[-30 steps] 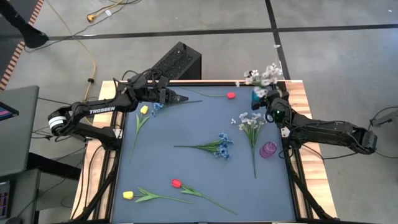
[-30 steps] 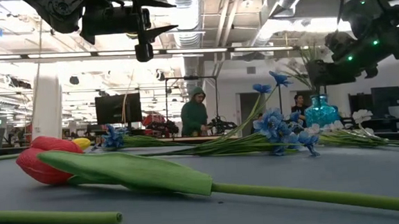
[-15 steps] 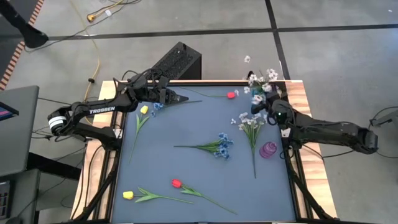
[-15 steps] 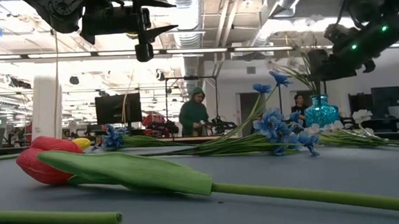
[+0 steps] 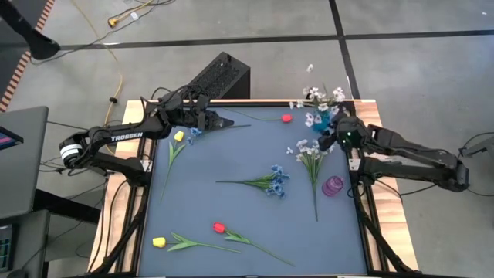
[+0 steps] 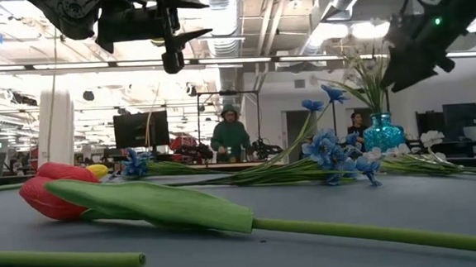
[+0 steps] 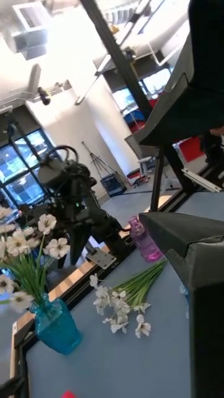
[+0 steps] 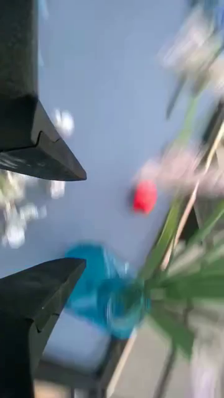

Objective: Sort flowers into vase by color
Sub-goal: Put the top yellow flower into the blue vase

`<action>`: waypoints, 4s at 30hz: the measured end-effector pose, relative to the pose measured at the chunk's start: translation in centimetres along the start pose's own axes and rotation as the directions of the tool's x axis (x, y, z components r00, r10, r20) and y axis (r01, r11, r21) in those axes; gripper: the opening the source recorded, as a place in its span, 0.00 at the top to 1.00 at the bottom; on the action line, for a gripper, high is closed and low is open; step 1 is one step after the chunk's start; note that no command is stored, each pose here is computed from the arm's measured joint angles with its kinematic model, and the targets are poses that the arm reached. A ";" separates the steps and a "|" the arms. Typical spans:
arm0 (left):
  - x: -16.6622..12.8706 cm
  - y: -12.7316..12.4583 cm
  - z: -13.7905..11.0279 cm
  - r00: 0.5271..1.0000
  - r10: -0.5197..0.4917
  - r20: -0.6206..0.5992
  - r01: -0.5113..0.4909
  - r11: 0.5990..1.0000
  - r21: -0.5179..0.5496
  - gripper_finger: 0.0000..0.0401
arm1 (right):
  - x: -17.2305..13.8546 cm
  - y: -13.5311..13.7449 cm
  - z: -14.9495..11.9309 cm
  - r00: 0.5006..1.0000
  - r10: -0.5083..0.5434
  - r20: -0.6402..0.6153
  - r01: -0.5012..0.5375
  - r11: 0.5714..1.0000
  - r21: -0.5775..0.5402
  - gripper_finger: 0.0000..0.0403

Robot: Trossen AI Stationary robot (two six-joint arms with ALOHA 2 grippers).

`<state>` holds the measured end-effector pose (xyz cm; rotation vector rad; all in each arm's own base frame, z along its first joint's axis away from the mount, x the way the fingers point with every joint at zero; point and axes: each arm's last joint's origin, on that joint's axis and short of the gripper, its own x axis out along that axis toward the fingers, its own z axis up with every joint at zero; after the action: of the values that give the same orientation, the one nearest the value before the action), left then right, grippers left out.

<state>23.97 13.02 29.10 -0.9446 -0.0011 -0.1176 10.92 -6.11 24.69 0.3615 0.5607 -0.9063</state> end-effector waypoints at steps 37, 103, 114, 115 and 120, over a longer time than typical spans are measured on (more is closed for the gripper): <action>-7.1 -0.2 -11.6 0.134 0.935 -0.329 -0.809 0.295 0.509 0.63 | -2.3 17.8 -1.3 0.594 0.681 -0.428 -0.721 0.687 0.093 0.41; -9.2 -0.7 -10.1 0.093 0.970 -0.225 -0.943 0.158 0.292 1.00 | -0.8 19.8 -1.5 0.467 0.761 -0.449 -0.824 0.559 0.090 0.41; -6.4 -8.6 -3.7 0.523 0.852 0.018 -0.793 0.478 0.377 1.00 | -2.0 20.7 0.3 0.396 0.869 -0.297 -0.897 0.435 0.077 0.46; -5.9 -9.2 -3.3 0.597 0.800 0.052 -0.751 0.536 0.386 1.00 | -2.2 20.9 0.8 0.385 0.883 -0.269 -0.908 0.415 0.061 0.47; -3.7 -11.8 -2.1 0.874 0.454 0.174 -0.478 0.739 0.474 1.00 | -2.7 21.2 3.7 0.380 0.919 -0.109 -0.924 0.373 -0.080 0.48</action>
<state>19.02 4.87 37.21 -0.3927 0.1573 0.3648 28.09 5.80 30.53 0.5005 0.3494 0.2762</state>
